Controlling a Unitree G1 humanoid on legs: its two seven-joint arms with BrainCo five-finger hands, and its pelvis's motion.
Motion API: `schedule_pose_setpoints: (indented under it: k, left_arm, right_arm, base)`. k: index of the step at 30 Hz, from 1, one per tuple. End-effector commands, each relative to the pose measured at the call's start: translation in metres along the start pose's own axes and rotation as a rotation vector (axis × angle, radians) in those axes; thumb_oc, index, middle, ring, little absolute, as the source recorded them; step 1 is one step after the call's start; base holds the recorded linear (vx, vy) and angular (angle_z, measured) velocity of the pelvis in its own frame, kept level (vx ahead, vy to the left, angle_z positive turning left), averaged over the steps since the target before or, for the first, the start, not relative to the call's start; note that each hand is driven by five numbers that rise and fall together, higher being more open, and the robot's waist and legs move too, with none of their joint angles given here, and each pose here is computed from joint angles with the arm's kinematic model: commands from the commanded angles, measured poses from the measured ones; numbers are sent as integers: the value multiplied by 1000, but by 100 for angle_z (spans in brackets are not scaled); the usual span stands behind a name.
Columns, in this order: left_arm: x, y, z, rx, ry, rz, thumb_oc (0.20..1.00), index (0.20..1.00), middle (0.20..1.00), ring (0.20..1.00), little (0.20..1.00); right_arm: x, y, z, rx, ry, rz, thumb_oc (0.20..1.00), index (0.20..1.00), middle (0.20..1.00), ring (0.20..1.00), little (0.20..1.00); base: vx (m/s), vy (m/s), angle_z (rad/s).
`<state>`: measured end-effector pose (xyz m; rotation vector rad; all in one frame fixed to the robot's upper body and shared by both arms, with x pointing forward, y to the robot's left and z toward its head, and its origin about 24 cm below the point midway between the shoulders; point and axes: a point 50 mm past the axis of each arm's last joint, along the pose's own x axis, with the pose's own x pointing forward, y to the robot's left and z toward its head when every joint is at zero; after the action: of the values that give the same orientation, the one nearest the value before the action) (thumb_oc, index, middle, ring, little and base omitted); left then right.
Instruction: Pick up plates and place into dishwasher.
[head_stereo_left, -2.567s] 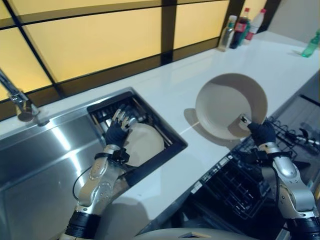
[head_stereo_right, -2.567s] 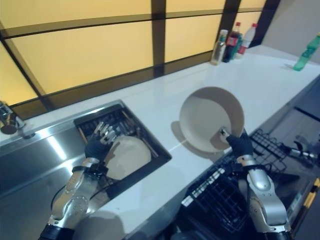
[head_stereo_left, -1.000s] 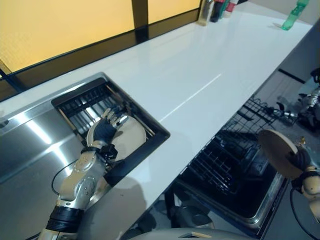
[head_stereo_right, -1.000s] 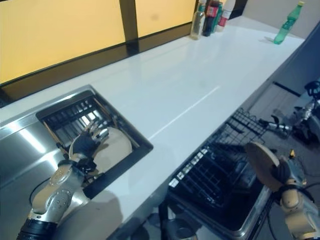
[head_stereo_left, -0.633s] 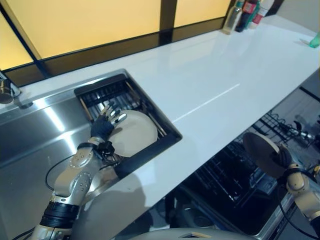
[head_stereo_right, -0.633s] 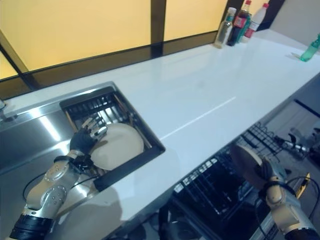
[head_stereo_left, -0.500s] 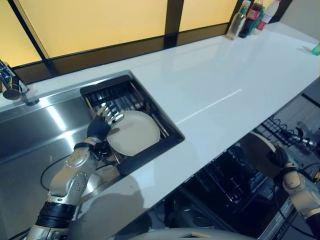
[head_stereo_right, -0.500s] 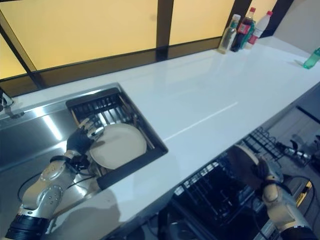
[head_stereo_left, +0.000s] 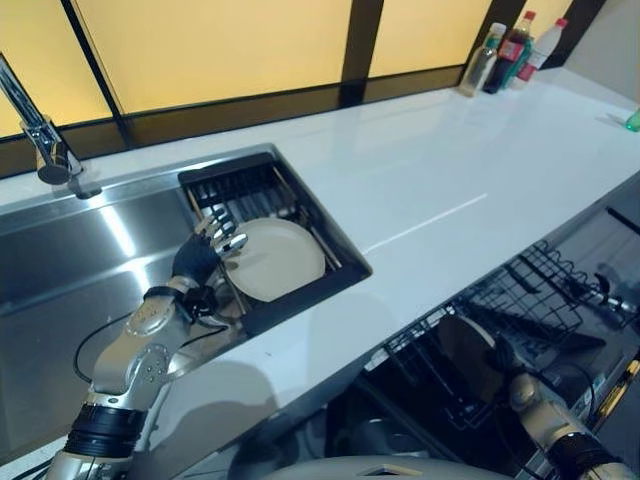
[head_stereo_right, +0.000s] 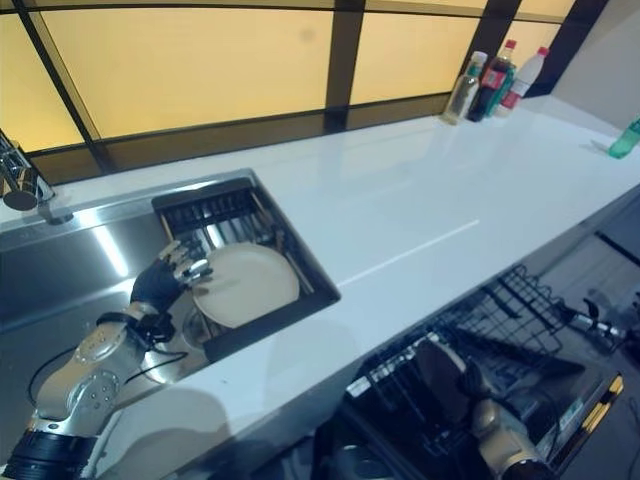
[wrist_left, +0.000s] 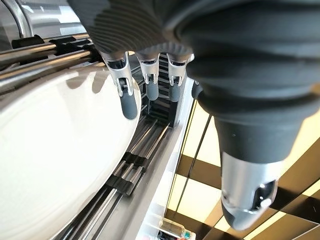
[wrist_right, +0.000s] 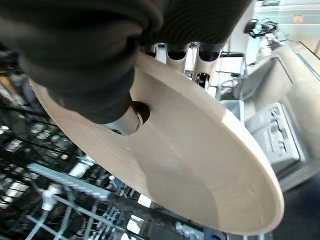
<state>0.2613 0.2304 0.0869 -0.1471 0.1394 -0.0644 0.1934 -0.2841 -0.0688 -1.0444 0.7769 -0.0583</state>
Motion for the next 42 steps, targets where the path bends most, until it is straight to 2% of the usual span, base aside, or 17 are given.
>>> schedule_pose_setpoints:
  k: [1, 12, 22, 31, 36, 37, 38, 39, 42]
  left_arm:
    - [-27, 3, -36, -25, 106, 18, 1000, 1000, 1000, 1000, 1000]
    - [-20, 3, -23, -13, 58, -11, 1000, 1000, 1000, 1000, 1000]
    - [-12, -8, -15, -30, 30, -78, 1000, 1000, 1000, 1000, 1000]
    - [-10, -15, -12, -65, -7, -94, 1000, 1000, 1000, 1000, 1000]
    - [-14, -17, -16, -75, 3, -90, 1000, 1000, 1000, 1000, 1000]
    - [-15, -17, -17, -74, 7, -90, 1000, 1000, 1000, 1000, 1000]
    - [-15, -17, -17, -73, 10, -90, 1000, 1000, 1000, 1000, 1000]
    - [-16, -17, -19, -72, 16, -90, 1000, 1000, 1000, 1000, 1000]
    - [-18, -17, -22, -72, 28, -85, 1000, 1000, 1000, 1000, 1000]
  right_arm:
    - [-2, 28, 23, 35, -59, 80, 200, 200, 200, 200, 200]
    - [3, 41, 25, 27, -23, 112, 200, 200, 200, 200, 200]
    - [5, 67, 0, -1, 172, 332, 200, 200, 200, 200, 200]
    - [6, 66, -2, 22, 206, 382, 200, 200, 200, 200, 200]
    - [-3, 79, -13, -14, 237, 527, 200, 200, 200, 200, 200]
    - [-6, 83, -15, -9, 249, 556, 225, 225, 225, 225, 225]
    - [-7, 86, -16, -4, 255, 573, 410, 410, 410, 410, 410]
    - [-10, 89, -19, 3, 266, 595, 1000, 1000, 1000, 1000, 1000]
    - [-14, 94, -23, 30, 294, 615, 1000, 1000, 1000, 1000, 1000]
  base:
    - [-29, -76, 2]
    - [-74, -55, 0]
    - [-47, -9, 5]
    - [-36, 38, 4]
    - [42, 27, 1]
    - [58, 1, 2]
    - [65, 2, 2]
    - [70, 2, 3]
    - [69, 4, 6]
